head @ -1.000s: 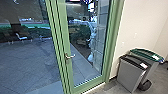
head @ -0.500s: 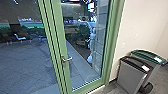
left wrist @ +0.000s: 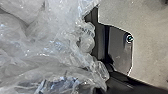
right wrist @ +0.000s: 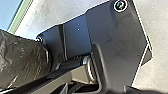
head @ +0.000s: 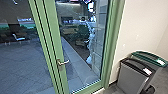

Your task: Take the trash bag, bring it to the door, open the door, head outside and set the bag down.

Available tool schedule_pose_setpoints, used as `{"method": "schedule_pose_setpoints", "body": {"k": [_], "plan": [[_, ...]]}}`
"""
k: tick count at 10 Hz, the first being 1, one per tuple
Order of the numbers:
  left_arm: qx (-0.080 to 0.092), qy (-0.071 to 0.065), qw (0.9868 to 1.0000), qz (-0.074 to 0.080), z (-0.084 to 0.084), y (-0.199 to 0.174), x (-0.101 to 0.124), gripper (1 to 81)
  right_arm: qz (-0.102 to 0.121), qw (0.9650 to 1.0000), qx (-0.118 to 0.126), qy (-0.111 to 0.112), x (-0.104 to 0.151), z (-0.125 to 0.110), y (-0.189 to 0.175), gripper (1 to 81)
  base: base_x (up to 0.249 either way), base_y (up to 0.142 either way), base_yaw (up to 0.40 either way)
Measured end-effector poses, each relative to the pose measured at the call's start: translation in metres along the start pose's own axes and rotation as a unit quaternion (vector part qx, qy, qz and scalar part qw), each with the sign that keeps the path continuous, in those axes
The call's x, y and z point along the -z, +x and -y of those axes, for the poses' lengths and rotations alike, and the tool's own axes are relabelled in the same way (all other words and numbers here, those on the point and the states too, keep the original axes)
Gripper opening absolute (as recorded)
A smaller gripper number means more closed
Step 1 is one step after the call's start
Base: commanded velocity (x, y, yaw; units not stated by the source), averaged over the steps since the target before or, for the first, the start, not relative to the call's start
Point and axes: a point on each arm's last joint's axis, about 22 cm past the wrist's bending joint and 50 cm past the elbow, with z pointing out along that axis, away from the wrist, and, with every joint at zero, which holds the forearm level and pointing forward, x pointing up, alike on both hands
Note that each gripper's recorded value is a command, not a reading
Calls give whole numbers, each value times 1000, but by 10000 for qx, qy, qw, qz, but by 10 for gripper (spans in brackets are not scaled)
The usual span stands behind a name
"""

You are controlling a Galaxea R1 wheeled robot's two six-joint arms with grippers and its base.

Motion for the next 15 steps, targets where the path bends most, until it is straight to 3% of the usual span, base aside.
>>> {"method": "schedule_pose_setpoints", "body": {"k": [6,15], "plan": [[5,-4,10000,11,-1,-2,-1,10,25,10000,9,1,-1,0,-4,811,151,0,0],[-1,-10,10000,-6,-2,0,-1,10,29,10000,19,-6,0,-1,-5,811,155,-56,0]]}}
